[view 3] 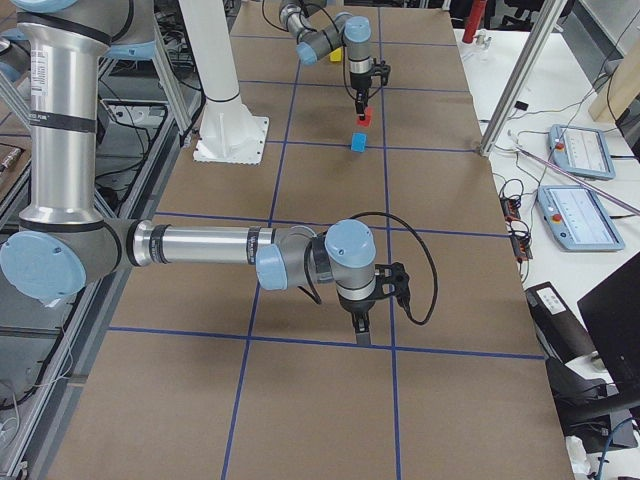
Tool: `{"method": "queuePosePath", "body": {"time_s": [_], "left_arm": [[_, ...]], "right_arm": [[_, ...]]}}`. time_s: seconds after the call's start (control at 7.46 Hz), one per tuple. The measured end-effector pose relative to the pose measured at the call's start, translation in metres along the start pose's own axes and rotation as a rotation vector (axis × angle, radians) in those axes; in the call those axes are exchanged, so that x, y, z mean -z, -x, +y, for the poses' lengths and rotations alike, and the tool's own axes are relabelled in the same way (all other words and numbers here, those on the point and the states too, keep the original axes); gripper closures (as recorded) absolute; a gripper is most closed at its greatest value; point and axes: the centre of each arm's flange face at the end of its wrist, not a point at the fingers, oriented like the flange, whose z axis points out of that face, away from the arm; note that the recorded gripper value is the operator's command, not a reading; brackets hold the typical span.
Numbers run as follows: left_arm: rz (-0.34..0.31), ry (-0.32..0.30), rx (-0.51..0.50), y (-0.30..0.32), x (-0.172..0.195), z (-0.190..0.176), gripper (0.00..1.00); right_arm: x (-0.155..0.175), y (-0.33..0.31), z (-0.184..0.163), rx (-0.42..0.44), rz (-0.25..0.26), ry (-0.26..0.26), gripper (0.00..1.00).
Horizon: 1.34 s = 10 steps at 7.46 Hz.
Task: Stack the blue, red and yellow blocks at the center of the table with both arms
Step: 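Carry the red cube with the left gripper and lower it onto the blue cube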
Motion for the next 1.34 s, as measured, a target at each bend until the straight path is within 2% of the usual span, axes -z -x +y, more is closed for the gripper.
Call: {"method": "queuePosePath", "body": {"time_s": [0.54, 0.8, 1.07, 1.21, 1.34], "left_arm": [[-0.034, 0.012, -0.057, -0.008, -0.03, 0.011, 1.0], [-0.024, 0.007, -0.06, -0.006, -0.036, 0.015, 1.0], [-0.011, -0.001, -0.037, -0.003, -0.043, 0.018, 0.93], [-0.012, -0.005, -0.029, -0.001, -0.044, 0.018, 0.84], [-0.014, -0.008, -0.026, -0.001, -0.045, 0.018, 0.54]], "right_arm": [[0.0, 0.0, 0.0, 0.0, -0.001, -0.001, 0.0], [0.001, 0.001, -0.001, 0.0, -0.002, -0.001, 0.0], [0.001, 0.001, -0.001, 0.0, -0.001, -0.002, 0.0], [0.001, 0.001, -0.001, 0.0, -0.001, -0.003, 0.0], [0.001, 0.001, -0.002, 0.001, -0.001, -0.003, 0.0]]}}
